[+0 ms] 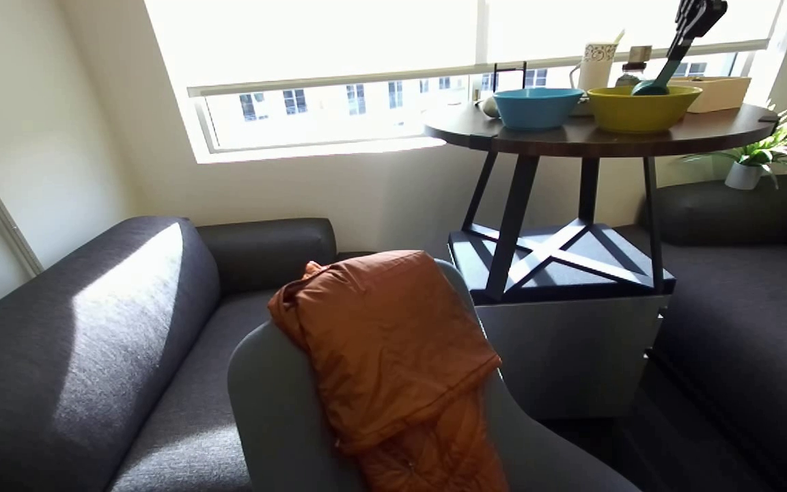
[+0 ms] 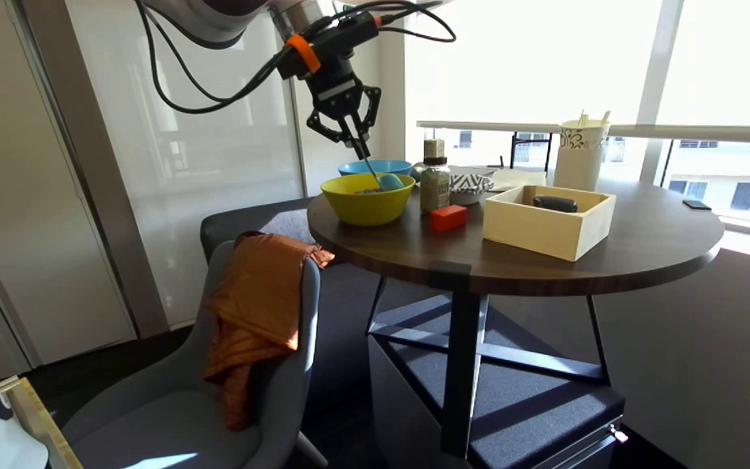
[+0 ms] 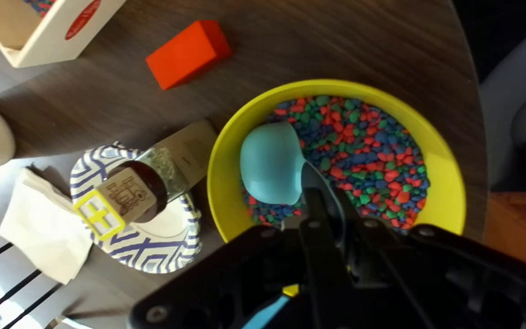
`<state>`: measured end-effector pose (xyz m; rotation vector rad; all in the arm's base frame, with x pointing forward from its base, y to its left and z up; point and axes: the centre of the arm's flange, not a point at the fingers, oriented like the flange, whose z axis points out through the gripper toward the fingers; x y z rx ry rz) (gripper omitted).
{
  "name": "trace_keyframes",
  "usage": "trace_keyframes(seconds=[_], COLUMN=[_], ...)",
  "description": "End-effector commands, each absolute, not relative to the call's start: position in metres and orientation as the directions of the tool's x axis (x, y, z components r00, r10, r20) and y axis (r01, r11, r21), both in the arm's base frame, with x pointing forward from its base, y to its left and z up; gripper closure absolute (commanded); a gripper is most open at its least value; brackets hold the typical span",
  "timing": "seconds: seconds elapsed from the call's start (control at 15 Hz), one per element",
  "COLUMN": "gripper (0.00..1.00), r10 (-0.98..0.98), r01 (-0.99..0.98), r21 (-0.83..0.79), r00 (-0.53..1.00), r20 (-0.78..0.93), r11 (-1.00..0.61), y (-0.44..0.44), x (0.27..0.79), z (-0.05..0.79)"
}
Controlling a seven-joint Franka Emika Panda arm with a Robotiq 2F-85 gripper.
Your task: Put one scoop of the contents of the yellow bowl in the blue bowl
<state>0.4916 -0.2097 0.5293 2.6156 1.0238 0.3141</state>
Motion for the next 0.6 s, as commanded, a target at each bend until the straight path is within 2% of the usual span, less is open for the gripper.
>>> trace_keyframes(seconds=[0.0,0.53], gripper=[0.98,0.98], r10=[0.662,0.526], r01=[0.635,0.523], r21=[0.251,0.058], r00=[0.749,0.841], r20=[0.031,0.128], r11=[-0.73,-0.851], y=[-0.201,-0.239], x=[0.49,0.508], z=[0.516,0.513])
